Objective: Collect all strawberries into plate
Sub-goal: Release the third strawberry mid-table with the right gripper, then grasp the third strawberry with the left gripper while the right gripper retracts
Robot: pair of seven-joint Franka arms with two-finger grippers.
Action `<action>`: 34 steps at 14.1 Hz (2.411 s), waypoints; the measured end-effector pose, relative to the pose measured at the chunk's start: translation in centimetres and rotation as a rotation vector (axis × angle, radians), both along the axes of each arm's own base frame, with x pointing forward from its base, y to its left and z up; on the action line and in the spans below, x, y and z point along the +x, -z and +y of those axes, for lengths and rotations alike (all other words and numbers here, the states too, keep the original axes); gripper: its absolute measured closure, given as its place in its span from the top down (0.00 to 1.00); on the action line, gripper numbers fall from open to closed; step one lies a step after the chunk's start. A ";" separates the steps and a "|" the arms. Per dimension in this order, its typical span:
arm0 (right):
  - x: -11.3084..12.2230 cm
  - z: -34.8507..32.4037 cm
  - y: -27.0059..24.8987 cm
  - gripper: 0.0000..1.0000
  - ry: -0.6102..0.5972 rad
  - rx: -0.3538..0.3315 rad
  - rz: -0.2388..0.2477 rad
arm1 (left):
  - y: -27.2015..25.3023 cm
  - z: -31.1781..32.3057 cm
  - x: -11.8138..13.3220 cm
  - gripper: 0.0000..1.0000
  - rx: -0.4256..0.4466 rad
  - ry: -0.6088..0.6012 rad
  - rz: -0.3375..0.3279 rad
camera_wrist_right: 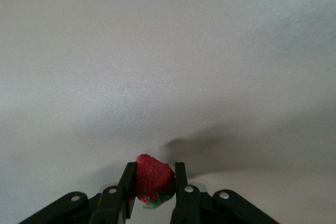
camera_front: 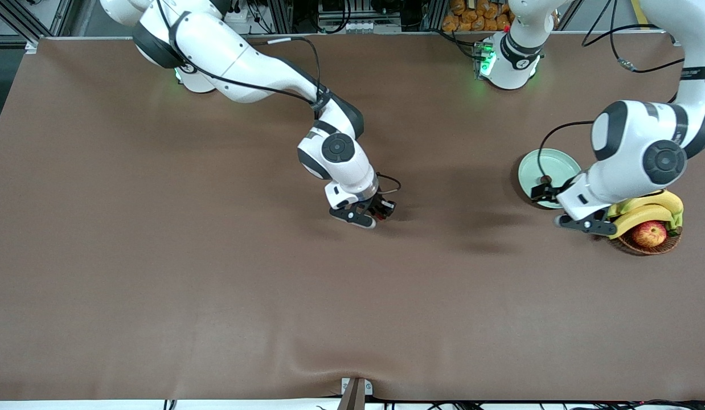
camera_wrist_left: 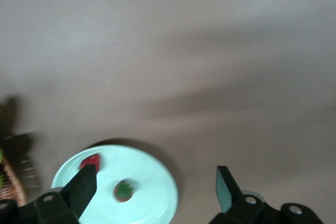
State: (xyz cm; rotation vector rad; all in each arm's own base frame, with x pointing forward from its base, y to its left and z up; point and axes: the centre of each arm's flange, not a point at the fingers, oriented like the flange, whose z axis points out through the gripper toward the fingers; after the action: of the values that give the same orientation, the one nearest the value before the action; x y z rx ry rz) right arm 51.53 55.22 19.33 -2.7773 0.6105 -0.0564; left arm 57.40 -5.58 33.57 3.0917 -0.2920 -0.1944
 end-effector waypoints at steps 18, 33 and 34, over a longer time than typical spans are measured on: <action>13.7 -28.2 -24.6 1.00 -0.399 -0.406 -0.002 | 4.1 -28.8 1.3 1.00 -0.147 -0.090 -0.112; 4.9 -56.0 -43.1 1.00 -0.488 -0.338 0.088 | 14.0 -37.7 -3.0 0.89 -0.092 -0.001 -0.121; 4.5 -56.5 -43.7 1.00 -0.490 -0.337 0.088 | 14.2 -38.1 -3.4 0.89 -0.092 0.000 -0.118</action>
State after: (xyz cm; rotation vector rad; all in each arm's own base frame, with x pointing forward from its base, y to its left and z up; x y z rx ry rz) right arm 56.03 -1.29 62.99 -3.1857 -0.0859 0.0760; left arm 54.03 -43.67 19.39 3.0173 -0.2953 0.0019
